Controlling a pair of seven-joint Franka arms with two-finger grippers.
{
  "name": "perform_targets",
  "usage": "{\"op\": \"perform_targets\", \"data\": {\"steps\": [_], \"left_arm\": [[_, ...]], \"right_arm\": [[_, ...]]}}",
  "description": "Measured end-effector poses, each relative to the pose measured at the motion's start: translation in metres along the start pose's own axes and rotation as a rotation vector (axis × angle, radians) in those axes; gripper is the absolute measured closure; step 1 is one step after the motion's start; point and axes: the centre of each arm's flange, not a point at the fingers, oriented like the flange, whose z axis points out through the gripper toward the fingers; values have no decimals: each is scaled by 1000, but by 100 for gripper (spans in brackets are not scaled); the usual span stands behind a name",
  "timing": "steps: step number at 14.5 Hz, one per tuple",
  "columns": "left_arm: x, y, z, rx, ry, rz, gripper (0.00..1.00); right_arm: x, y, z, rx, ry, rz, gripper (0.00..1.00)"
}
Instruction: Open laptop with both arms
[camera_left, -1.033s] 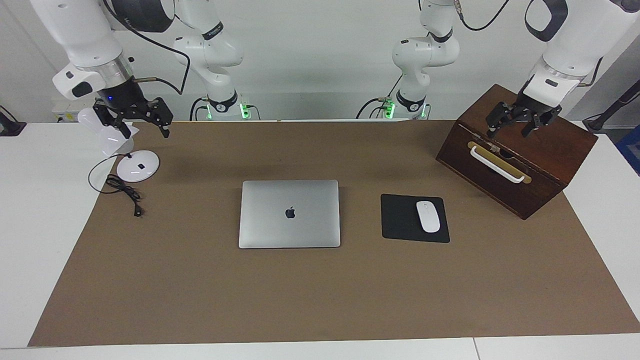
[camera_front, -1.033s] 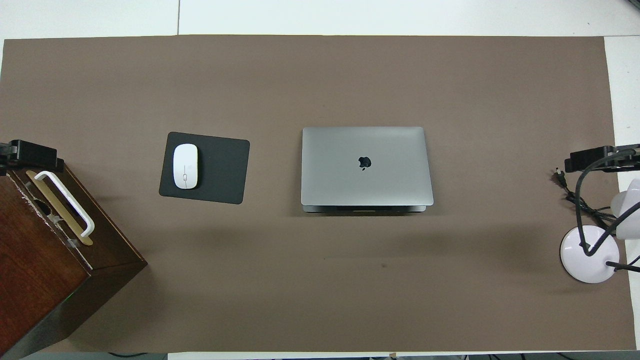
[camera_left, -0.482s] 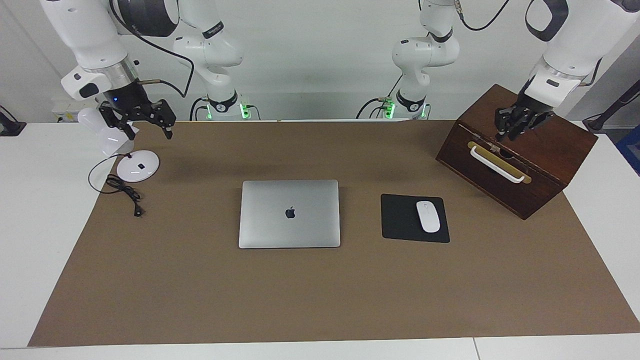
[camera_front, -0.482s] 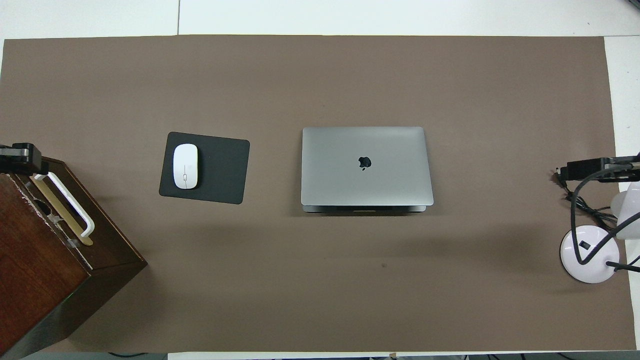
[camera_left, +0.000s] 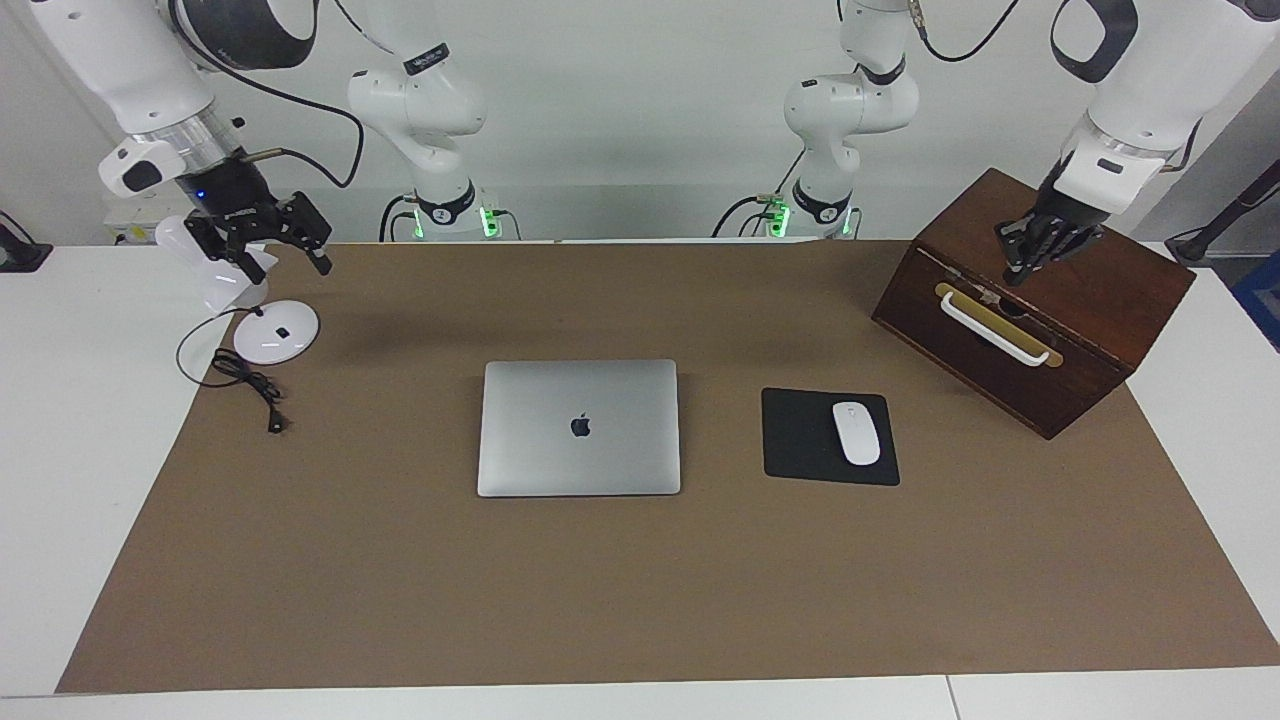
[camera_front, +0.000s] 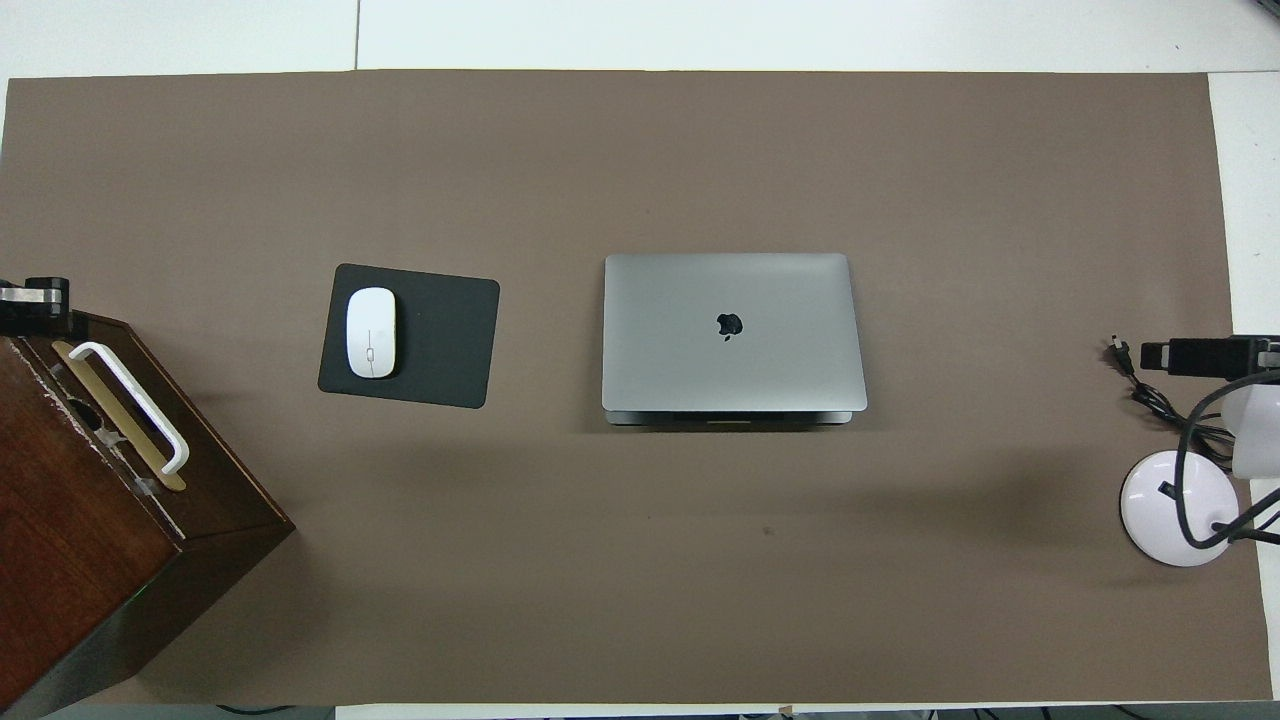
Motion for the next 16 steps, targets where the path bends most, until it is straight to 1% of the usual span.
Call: {"op": "perform_targets", "data": {"steps": [2, 4, 8, 11, 14, 16], "left_arm": [[0, 2, 12, -6, 20, 1, 99], [-4, 5, 29, -33, 53, -4, 99], [-22, 24, 62, -48, 134, 23, 99], [-40, 52, 84, -53, 195, 75, 99], [-63, 77, 110, -61, 261, 125, 99], [-77, 90, 125, -67, 296, 155, 99]], "right_arm": [[-21, -3, 14, 0, 39, 3, 0], [-40, -8, 26, 5, 69, 0, 0], [-61, -31, 41, 63, 132, 7, 0], [-72, -75, 56, 99, 193, 54, 0], [-91, -127, 66, 146, 223, 129, 0], [-104, -156, 72, 162, 233, 190, 0]]}}
